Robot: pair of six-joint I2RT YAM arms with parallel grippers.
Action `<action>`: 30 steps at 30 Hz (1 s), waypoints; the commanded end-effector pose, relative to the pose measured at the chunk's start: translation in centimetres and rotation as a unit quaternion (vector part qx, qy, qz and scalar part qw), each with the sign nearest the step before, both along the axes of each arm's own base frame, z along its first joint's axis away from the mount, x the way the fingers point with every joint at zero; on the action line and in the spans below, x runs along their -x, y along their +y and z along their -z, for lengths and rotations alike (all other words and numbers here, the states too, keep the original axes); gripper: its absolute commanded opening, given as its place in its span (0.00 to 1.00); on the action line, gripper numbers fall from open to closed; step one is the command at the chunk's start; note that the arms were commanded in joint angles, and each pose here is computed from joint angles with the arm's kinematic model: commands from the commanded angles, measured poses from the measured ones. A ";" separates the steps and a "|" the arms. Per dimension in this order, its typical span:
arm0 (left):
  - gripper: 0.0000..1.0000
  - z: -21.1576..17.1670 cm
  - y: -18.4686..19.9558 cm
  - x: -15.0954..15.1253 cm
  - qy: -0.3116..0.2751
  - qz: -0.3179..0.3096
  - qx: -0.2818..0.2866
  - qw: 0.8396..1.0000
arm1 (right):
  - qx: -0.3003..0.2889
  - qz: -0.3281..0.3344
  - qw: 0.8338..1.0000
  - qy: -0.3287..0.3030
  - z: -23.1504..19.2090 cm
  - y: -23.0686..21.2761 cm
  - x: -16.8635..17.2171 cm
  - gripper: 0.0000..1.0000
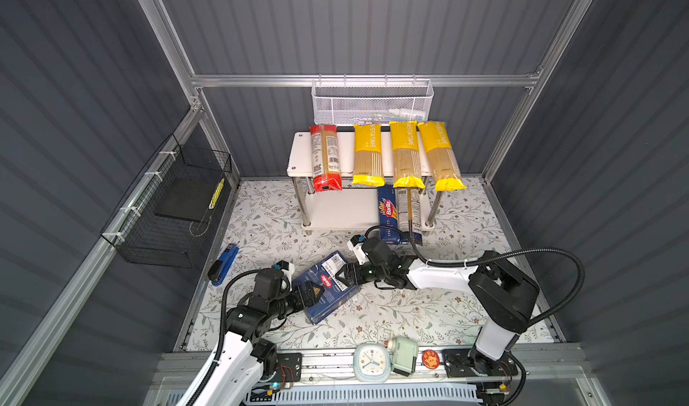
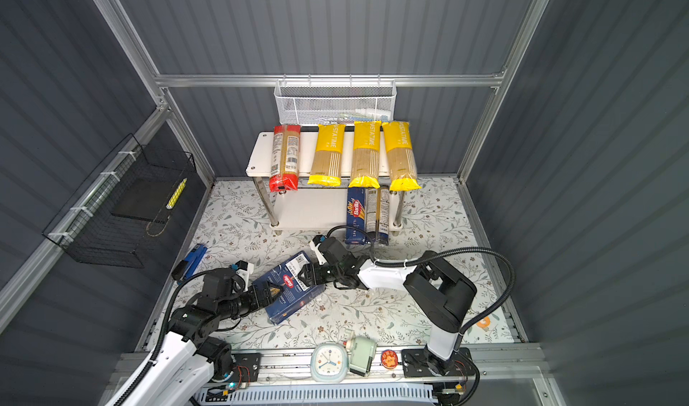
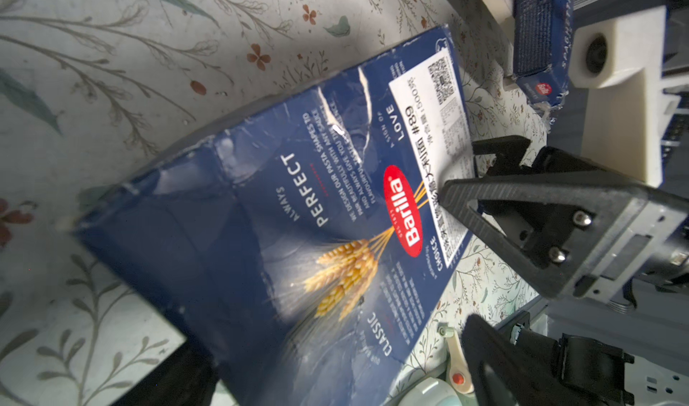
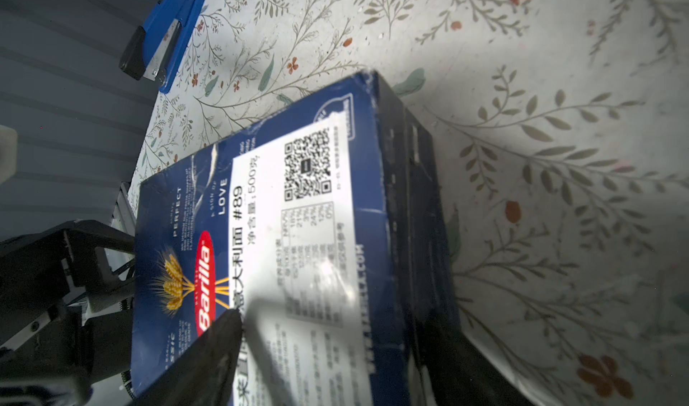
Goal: Place and organize the pasta boxes and bags onto the shelf
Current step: 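Lift and carry the wide box with both grippers toward the lower shelf tier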
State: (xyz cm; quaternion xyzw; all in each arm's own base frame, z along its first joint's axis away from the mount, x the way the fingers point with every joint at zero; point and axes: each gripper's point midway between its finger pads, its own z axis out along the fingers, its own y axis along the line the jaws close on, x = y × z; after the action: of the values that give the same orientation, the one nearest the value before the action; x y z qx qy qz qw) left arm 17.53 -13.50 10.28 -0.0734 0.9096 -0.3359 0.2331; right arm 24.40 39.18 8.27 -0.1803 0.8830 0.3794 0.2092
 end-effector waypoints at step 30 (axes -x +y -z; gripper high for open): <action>0.99 -10.6 -3.6 -3.3 -0.195 0.096 0.057 0.974 | -0.124 -0.077 0.985 -0.093 -11.9 3.8 2.5 0.76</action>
State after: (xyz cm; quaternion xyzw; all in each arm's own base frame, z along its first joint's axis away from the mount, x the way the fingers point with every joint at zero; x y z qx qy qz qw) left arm 20.38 -14.34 15.28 -0.0058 0.8868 -0.3402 0.3126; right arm 23.86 37.99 10.62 -0.1822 0.8856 0.3630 0.2254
